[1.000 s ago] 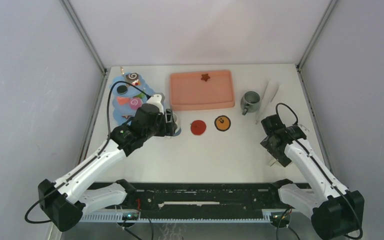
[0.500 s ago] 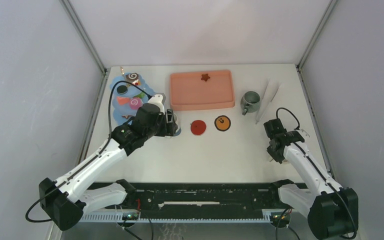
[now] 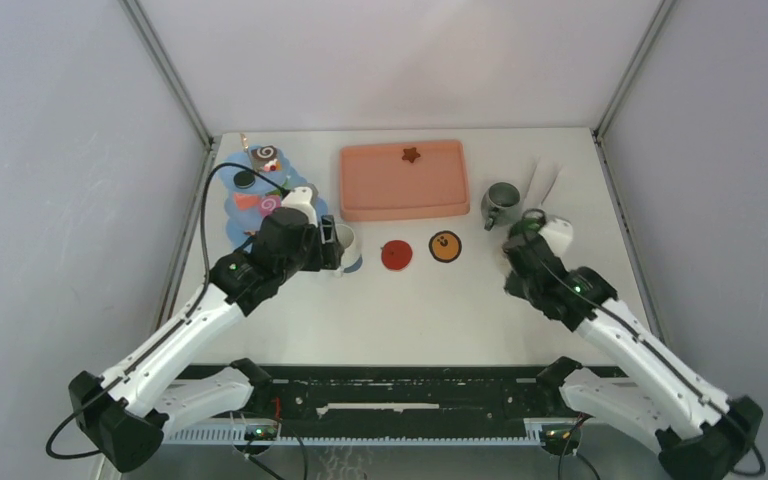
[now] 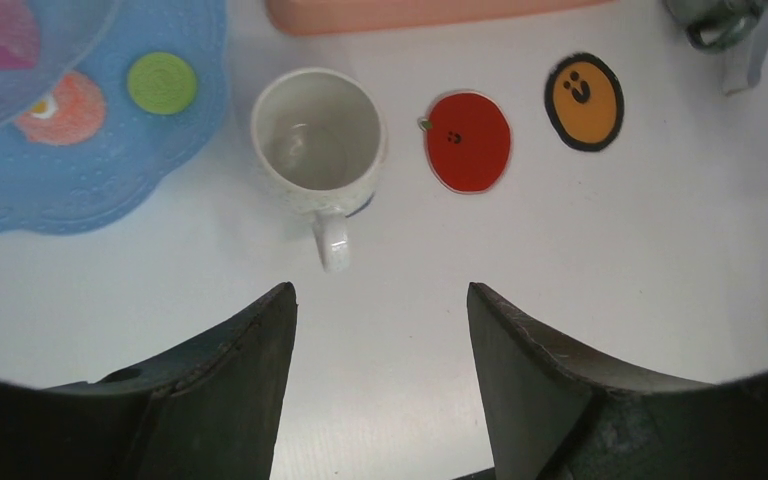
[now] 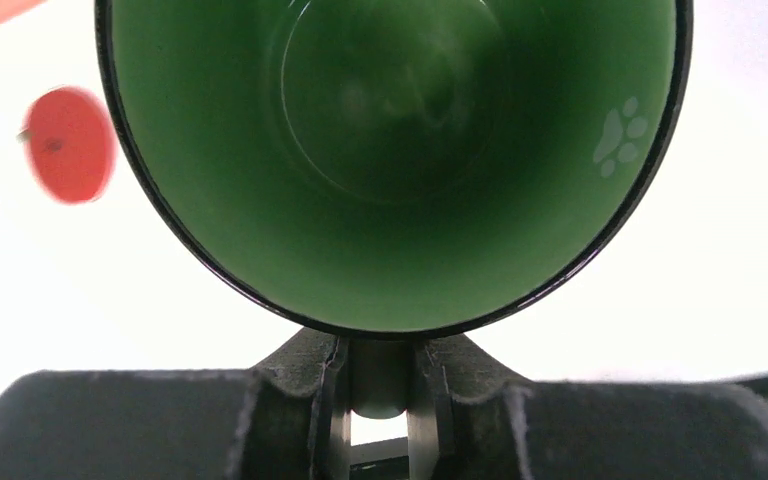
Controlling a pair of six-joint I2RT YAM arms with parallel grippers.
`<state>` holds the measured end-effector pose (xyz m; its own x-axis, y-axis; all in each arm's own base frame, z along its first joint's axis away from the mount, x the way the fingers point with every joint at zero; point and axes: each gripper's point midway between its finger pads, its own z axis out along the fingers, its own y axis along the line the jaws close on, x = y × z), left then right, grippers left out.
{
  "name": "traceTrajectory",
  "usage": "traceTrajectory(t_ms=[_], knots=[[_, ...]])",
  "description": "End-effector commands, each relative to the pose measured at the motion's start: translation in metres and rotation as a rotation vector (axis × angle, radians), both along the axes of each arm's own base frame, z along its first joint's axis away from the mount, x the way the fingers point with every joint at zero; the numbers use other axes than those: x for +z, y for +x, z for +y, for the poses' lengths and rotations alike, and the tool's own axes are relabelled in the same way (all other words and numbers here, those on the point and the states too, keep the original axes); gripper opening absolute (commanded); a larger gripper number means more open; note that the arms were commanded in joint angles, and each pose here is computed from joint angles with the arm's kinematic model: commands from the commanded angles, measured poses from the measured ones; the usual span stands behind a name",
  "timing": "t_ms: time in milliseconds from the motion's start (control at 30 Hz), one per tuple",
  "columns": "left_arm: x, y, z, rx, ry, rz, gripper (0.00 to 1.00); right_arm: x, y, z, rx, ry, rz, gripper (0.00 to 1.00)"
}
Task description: Serve the afternoon tea
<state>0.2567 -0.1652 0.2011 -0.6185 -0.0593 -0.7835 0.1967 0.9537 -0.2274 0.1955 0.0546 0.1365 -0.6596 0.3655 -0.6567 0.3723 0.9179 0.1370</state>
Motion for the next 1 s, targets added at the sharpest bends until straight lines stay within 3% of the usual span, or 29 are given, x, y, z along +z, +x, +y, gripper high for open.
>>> traceTrajectory(t_ms=[0,167,400,967], knots=[[0.044,0.009,0.026,0.099,-0.042,-0.103,0.68,0.087,0.06,0.085,0.296,0.0,-0.268,0.0],[0.04,0.004,0.045,0.18,-0.096,-0.102,0.68,0.093,0.077,0.181,0.551,-0.034,-0.299,0.0],[0.038,-0.004,0.062,0.233,-0.102,-0.116,0.68,0.088,0.101,0.252,0.645,-0.018,-0.34,0.0],[0.038,-0.005,0.063,0.227,-0.106,-0.123,0.68,0.008,0.123,0.268,0.588,-0.054,-0.221,0.0]])
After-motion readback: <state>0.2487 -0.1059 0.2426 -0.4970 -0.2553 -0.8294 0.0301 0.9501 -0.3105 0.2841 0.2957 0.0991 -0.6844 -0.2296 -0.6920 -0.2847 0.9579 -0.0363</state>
